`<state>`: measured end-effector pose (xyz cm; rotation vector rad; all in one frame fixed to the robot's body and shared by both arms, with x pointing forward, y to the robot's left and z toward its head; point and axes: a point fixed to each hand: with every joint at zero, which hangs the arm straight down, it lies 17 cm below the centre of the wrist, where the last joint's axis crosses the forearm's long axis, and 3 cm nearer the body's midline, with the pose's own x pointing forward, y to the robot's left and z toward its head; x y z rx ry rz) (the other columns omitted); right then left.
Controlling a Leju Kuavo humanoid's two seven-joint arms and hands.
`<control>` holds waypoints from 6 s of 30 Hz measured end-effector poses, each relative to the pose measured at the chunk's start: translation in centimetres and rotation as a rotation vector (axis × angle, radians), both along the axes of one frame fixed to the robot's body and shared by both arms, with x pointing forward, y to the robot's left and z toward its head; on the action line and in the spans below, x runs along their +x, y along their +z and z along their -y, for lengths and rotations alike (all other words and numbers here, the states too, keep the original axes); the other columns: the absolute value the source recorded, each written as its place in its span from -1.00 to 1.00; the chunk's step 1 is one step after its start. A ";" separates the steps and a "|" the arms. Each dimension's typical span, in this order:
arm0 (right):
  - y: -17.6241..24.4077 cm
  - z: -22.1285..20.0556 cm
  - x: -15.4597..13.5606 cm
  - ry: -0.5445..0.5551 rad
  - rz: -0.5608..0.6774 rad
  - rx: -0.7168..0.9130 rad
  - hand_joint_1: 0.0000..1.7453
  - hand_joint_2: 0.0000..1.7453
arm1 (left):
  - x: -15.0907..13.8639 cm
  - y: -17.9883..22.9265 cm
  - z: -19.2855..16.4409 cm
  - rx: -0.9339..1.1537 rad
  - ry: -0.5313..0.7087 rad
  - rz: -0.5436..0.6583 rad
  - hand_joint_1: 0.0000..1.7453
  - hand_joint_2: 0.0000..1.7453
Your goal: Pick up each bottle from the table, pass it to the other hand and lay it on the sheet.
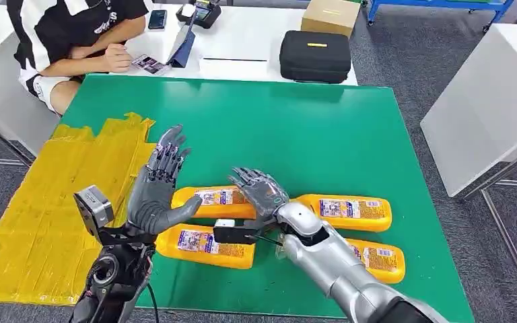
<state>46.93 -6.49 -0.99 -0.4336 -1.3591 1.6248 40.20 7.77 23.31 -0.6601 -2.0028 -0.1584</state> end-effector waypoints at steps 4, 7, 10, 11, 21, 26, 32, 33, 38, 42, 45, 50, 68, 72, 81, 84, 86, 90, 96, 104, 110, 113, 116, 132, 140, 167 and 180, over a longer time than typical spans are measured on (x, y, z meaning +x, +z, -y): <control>-0.6 0.3 -0.2 -0.006 -0.017 -0.005 -1.00 1.00 | 0.1 0.1 0.0 0.000 -0.001 0.001 -1.00 1.00; -0.9 0.4 -0.3 -0.009 -0.025 -0.010 -1.00 1.00 | 0.1 0.0 0.0 0.000 -0.001 0.001 -1.00 1.00; -1.3 0.7 -0.5 -0.020 -0.041 -0.016 -1.00 1.00 | 0.0 0.1 0.1 -0.001 -0.003 0.002 -1.00 1.00; -1.6 0.9 -0.5 -0.024 -0.049 -0.020 -1.00 1.00 | 0.0 0.1 0.1 -0.003 -0.004 0.003 -1.00 1.00; -3.9 3.3 -1.0 -0.072 -0.067 -0.110 0.80 1.00 | 0.0 0.5 -0.3 -0.030 0.009 0.021 -1.00 1.00; -4.4 4.1 -1.0 -0.084 -0.064 -0.143 0.96 1.00 | -0.1 1.0 -0.6 -0.041 0.024 0.042 -1.00 1.00; -4.5 4.3 -0.9 -0.091 -0.056 -0.145 1.00 1.00 | -0.2 1.6 -0.8 -0.046 0.032 0.054 -1.00 1.00; -4.4 4.3 -0.9 -0.091 -0.052 -0.144 1.00 1.00 | -0.2 1.5 -0.8 -0.046 0.033 0.054 -1.00 1.00; -4.4 4.4 -0.8 -0.100 -0.029 -0.144 1.00 1.00 | -0.4 1.3 -0.9 -0.050 0.036 0.046 -1.00 1.00; -4.2 4.6 -0.7 -0.111 -0.003 -0.142 1.00 1.00 | -0.5 1.2 -1.0 -0.055 0.039 0.041 -1.00 1.00; -4.1 4.7 -0.7 -0.119 0.012 -0.139 1.00 1.00 | -0.4 1.1 -1.1 -0.058 0.043 0.038 -1.00 1.00; -4.1 4.7 -0.7 -0.119 0.011 -0.139 1.00 1.00 | -0.4 1.1 -1.1 -0.058 0.043 0.038 -1.00 1.00; 2.8 7.0 2.8 -0.349 0.265 0.093 1.00 1.00 | -0.5 0.5 -1.2 -0.062 0.047 0.015 -1.00 1.00; 4.0 7.9 3.3 -0.398 0.308 0.137 1.00 1.00 | -0.4 0.6 -1.1 -0.064 0.047 0.015 -1.00 1.00; 9.6 9.8 4.4 -0.491 0.475 0.339 1.00 1.00 | -0.4 0.9 -1.2 -0.123 0.001 -0.015 -1.00 1.00; 11.2 9.2 4.2 -0.469 0.509 0.407 1.00 1.00 | -0.7 1.0 -1.1 -0.179 -0.055 -0.041 -1.00 1.00; 12.4 9.1 4.2 -0.468 0.530 0.453 1.00 1.00 | -0.6 0.9 -0.9 -0.193 -0.080 -0.057 -1.00 1.00; 13.7 9.3 4.4 -0.480 0.553 0.494 1.00 1.00 | -0.4 0.8 -0.7 -0.201 -0.097 -0.070 -1.00 1.00; 15.3 8.6 4.2 -0.467 0.579 0.555 1.00 1.00 | 0.3 0.2 -0.3 -0.282 -0.186 -0.175 -1.00 1.00; 16.3 7.6 3.4 -0.448 0.599 0.597 1.00 1.00 | 1.4 -1.2 0.0 -0.294 -0.191 -0.233 -1.00 1.00; 17.1 6.4 2.7 -0.422 0.609 0.626 1.00 1.00 | 2.3 -2.2 -0.8 -0.308 -0.147 -0.270 -1.00 1.00; 17.2 5.9 2.4 -0.413 0.610 0.633 1.00 1.00 | 2.5 -2.4 -1.0 -0.309 -0.138 -0.276 -1.00 1.00; 17.4 5.7 2.3 -0.405 0.612 0.635 1.00 1.00 | 2.7 -2.6 -1.2 -0.309 -0.132 -0.280 -1.00 1.00; 16.6 1.9 -0.1 -0.342 0.560 0.643 1.00 1.00 | 3.5 -3.2 -2.1 -0.356 -0.100 -0.316 -1.00 1.00; 15.6 0.8 -1.0 -0.316 0.531 0.634 1.00 1.00 | 3.6 -3.2 -2.2 -0.366 -0.096 -0.325 -1.00 1.00; 12.9 -3.7 -3.7 -0.183 0.431 0.596 1.00 1.00 | 3.9 -4.1 -2.1 -0.381 -0.085 -0.354 -1.00 1.00; 12.4 -4.9 -4.6 -0.147 0.409 0.591 1.00 1.00 | 3.9 -4.1 -2.1 -0.383 -0.084 -0.355 -1.00 1.00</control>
